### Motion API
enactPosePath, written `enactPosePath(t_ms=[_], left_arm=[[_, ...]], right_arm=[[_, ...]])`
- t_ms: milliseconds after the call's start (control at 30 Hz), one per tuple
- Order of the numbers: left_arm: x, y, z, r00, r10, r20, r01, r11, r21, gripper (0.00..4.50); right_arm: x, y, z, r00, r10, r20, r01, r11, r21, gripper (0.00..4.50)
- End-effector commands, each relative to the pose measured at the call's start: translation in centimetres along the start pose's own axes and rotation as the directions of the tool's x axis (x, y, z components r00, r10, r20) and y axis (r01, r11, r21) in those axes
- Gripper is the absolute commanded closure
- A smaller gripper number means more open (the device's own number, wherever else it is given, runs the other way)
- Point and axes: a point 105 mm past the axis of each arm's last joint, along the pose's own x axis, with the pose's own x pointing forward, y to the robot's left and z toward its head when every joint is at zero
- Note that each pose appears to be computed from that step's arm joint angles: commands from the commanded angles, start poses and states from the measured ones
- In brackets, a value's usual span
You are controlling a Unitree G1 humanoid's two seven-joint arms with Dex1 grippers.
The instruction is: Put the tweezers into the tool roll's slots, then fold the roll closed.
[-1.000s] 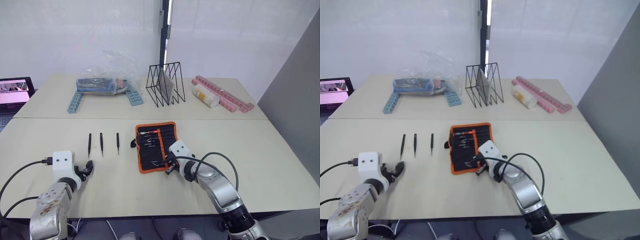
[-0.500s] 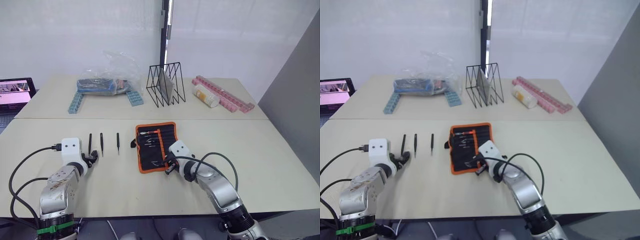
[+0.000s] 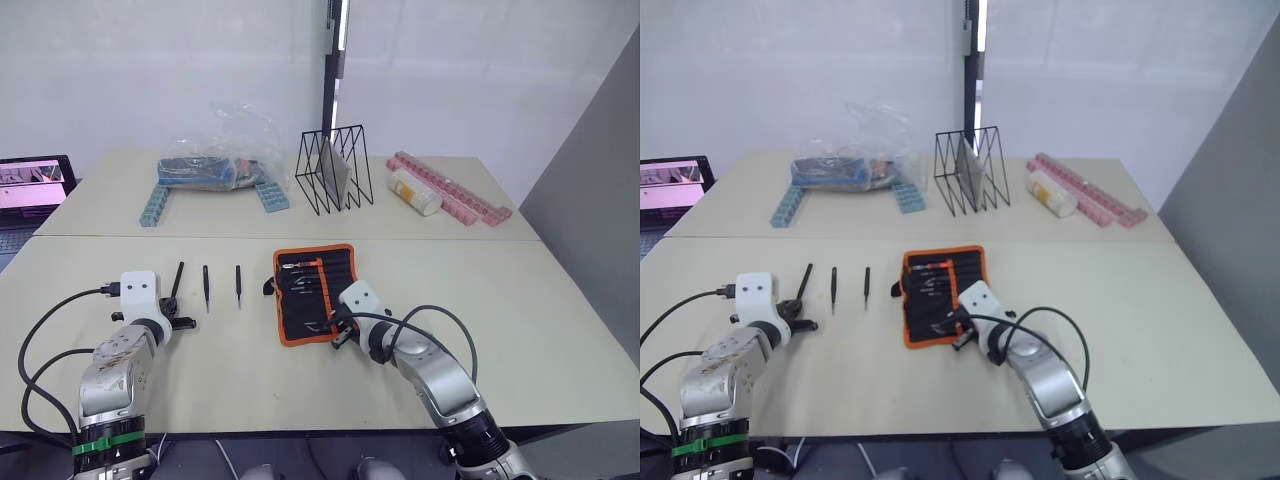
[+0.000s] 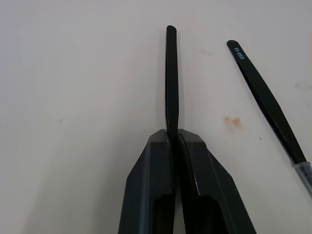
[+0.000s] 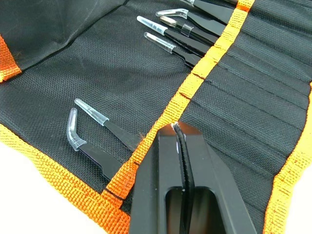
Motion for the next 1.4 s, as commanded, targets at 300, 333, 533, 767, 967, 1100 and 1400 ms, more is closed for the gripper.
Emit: enactPosePath(t_ms=[300,333,533,767,967,1100,1400], left_arm=[[-1.6,0.7,7.8,0.967,-0.129,0.219,0.078,0.971,0.227,4.45],[-1.7,-0.1,8.9,0.955,-0.181,0.234,0.117,0.957,0.264,4.45],[-2.6,-8.1,13.2,0.812,-0.554,0.182,0.435,0.784,0.443,4.45],[-4.0,-15.5,14.8,0.584,-0.812,0.002,0.703,0.506,0.5,4.45],[-2.7,-19.1,12.5,0.5,-0.859,-0.111,0.783,0.394,0.482,4.45],[-1.9,-19.4,9.8,0.486,-0.853,-0.191,0.812,0.36,0.459,4.45],[-2.9,-16.1,6.6,0.471,-0.801,-0.369,0.832,0.266,0.487,4.45]], right_arm=[[0.1,1.6,-5.0,0.982,0.054,-0.181,-0.041,0.997,0.072,4.5],[0.1,1.7,-5.0,0.982,0.054,-0.181,-0.042,0.996,0.073,4.5],[0.1,1.6,-5.1,0.982,0.047,-0.182,-0.034,0.997,0.074,4.5],[0.1,1.3,-5.1,0.984,0.027,-0.179,-0.012,0.997,0.081,4.5],[0.0,1.3,-5.1,0.984,0.007,-0.175,0.009,0.995,0.096,4.5],[-0.1,1.4,-5.2,0.984,0.0,-0.176,0.018,0.995,0.102,4.5],[-0.4,1.3,-5.4,0.983,-0.017,-0.181,0.039,0.993,0.115,4.5]])
